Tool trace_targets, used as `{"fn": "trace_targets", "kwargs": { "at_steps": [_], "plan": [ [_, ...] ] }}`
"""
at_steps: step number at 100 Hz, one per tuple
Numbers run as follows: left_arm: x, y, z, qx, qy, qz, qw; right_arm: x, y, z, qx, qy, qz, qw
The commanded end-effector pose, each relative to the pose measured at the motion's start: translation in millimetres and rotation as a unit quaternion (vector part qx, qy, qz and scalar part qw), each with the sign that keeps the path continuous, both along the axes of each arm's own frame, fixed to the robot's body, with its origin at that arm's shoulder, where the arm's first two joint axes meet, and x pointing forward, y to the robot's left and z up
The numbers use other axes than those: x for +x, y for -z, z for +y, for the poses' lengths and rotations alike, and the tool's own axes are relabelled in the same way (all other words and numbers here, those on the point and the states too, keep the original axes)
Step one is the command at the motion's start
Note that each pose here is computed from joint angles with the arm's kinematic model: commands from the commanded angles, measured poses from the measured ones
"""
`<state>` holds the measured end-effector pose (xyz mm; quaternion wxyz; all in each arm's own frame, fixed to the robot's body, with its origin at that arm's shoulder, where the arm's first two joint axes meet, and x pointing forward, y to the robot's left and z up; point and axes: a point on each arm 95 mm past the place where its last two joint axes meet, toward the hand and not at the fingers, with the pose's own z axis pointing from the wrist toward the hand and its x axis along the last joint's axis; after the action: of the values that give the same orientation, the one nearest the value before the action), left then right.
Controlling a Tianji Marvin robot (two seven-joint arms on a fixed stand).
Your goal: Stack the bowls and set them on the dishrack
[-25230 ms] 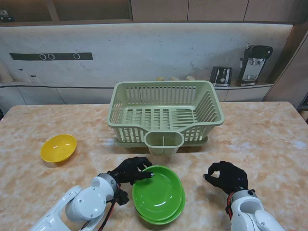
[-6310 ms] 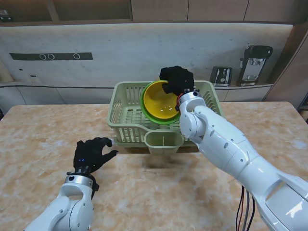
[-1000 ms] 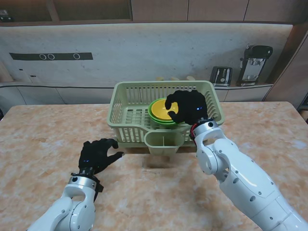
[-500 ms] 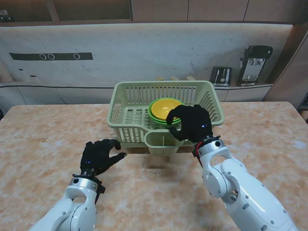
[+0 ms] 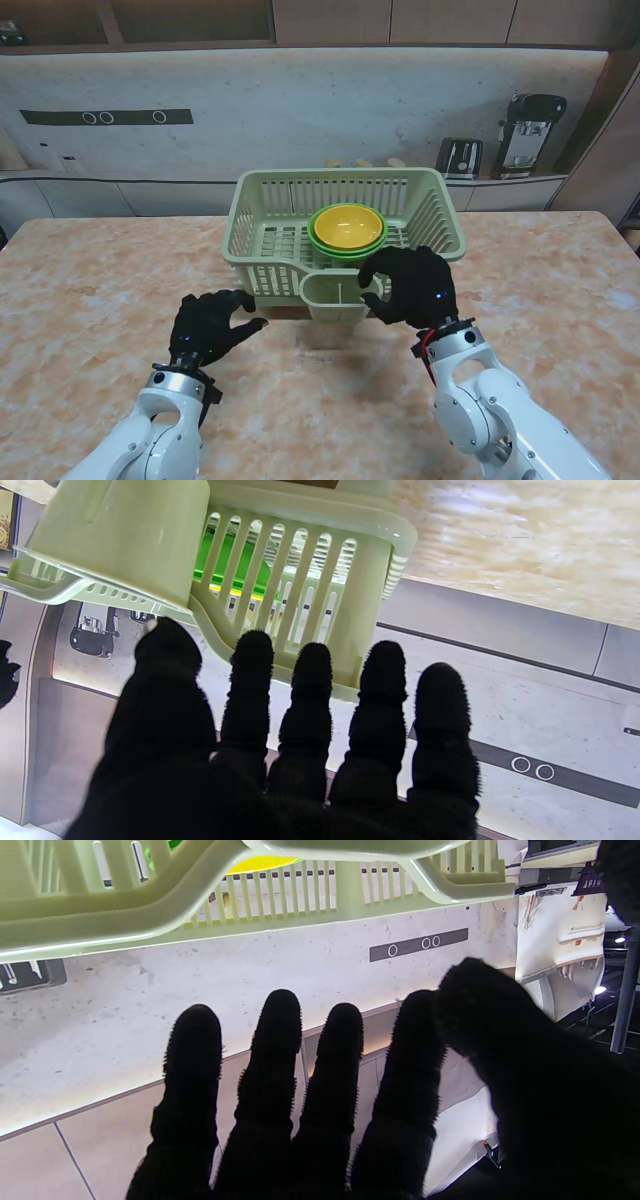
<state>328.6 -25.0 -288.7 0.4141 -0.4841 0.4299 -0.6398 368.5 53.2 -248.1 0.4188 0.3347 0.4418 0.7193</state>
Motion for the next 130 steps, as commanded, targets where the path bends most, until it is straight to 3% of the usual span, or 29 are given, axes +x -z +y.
{"fn": "trace_targets", "kwargs": {
  "at_steps": [1,58,93,130],
  "plan": [
    [-4.0,-0.7,-4.5,-0.008,0.007,0.003,0.9999,-7.6,7.0,0.6,-0.002,-0.002,0.008,1.0],
    [-11.0,-3.3,-9.1,-0.015,0.018,-0.001,0.9997,-34.2,24.1,-20.1,0.0,0.025,0.017,0.9996],
    [-15.3,-5.4,-11.7,-0.022,0.024,-0.006,0.9995,-39.4,24.0,-28.5,-0.008,0.043,0.035,0.9984],
    [-15.8,-6.2,-13.5,-0.027,0.027,-0.003,0.9993,-37.0,25.5,-28.0,-0.002,0.038,0.042,0.9984]
  ]
}}
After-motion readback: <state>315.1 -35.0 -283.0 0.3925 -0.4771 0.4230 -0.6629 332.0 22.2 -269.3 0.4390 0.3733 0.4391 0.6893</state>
